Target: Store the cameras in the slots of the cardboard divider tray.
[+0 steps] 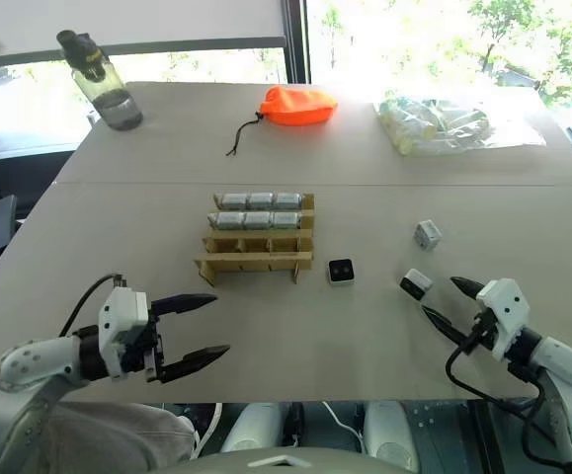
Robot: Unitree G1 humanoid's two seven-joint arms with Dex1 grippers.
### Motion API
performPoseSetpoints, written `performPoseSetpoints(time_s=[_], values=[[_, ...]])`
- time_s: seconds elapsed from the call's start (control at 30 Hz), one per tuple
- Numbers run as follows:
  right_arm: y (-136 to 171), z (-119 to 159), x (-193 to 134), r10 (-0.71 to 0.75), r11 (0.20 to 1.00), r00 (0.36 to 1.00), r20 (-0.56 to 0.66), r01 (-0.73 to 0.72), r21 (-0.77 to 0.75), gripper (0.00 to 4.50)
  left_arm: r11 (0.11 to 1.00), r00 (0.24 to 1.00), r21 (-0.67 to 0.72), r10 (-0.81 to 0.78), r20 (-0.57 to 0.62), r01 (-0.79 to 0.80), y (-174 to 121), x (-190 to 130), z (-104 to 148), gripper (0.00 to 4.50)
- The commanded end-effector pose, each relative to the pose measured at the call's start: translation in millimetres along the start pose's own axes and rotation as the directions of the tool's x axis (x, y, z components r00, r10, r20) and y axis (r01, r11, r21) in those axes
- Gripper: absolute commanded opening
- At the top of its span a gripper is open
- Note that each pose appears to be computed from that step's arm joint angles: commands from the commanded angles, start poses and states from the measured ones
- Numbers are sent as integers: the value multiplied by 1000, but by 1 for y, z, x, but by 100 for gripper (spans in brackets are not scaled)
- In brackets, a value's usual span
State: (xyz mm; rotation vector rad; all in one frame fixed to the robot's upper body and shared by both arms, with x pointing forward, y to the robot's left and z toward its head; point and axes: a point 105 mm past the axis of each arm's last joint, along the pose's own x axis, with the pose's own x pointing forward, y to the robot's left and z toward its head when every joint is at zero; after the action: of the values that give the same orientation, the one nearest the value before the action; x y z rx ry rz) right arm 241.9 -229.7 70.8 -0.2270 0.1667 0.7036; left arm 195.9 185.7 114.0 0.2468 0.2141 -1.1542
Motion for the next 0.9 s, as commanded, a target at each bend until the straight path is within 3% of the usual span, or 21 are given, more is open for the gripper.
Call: performPoseSetpoints(time_s=[0.03,0.23,0.33,0.47,0.5,0.7,0.9], values=[[0,11,4,45,999,999,5,-44,-26,414,993,996,79,-89,10,88,1,-9,22,450],[4,22,11,51,999,998,47,-51,-3,414,984,989,119,-142,40,136,-2,-9,30,450],[6,25,13,57,998,997,56,-57,0,286,983,989,120,-143,34,138,-3,-10,26,450],[8,27,16,71,997,996,61,-71,-3,79,983,988,116,-145,43,139,-2,-11,27,450],[9,28,17,72,997,995,63,-72,-2,47,983,988,116,-146,42,140,-2,-11,26,450],[9,33,17,75,997,994,73,-75,-15,48,985,990,111,-138,39,133,-1,-12,22,450],[20,68,38,184,982,974,134,-174,-78,48,993,996,99,-71,49,66,12,-23,20,450]])
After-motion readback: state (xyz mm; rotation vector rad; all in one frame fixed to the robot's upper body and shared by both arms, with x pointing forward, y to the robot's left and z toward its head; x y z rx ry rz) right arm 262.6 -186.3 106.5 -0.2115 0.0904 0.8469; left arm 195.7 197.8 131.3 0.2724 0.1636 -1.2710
